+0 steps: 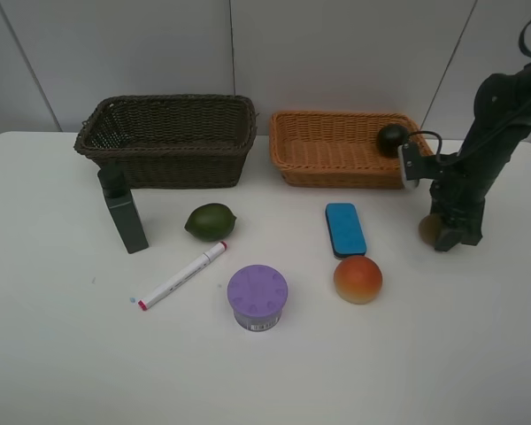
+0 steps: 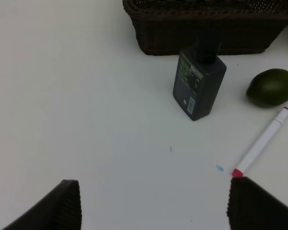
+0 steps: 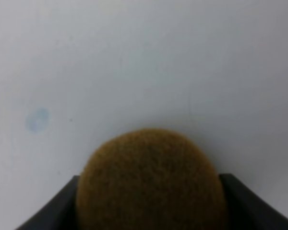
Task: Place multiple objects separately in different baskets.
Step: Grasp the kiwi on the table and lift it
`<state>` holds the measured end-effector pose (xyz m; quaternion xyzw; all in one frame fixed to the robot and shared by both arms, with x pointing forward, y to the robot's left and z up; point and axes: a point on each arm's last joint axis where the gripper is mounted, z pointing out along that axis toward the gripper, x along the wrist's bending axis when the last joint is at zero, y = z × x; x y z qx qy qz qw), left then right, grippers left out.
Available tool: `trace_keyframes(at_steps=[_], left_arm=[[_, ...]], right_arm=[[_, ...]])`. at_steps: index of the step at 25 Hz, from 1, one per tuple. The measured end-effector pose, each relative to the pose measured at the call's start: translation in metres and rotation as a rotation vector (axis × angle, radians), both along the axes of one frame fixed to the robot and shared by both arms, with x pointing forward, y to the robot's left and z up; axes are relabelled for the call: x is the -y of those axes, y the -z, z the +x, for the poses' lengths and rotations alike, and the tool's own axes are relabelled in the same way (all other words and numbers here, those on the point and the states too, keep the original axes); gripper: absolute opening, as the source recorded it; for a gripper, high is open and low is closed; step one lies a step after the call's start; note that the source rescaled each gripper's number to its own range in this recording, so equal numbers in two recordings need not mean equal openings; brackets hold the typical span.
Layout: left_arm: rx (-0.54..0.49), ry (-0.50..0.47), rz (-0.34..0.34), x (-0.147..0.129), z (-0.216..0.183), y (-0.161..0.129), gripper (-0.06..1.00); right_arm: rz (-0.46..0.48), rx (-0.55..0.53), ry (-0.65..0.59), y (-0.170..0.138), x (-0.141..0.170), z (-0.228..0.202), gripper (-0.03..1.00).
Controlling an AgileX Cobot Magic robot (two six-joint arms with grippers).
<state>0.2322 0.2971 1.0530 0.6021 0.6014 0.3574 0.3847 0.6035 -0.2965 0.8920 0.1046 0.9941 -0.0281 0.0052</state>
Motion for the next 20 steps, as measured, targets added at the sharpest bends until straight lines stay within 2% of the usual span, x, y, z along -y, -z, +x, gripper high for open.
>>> trace_keyframes(at_steps=[17,20], left_arm=[[0.000,0.000,0.000,0.0000,0.0000,0.0000,0.82],[0.000,0.000,0.000,0.0000,0.0000,0.0000,0.82]], right_arm=[[0.000,0.002,0.002,-0.0003,0.0000,0.0001,0.13],[0.012,0.020,0.058,-0.0090,-0.0010,0.0006,0.13]])
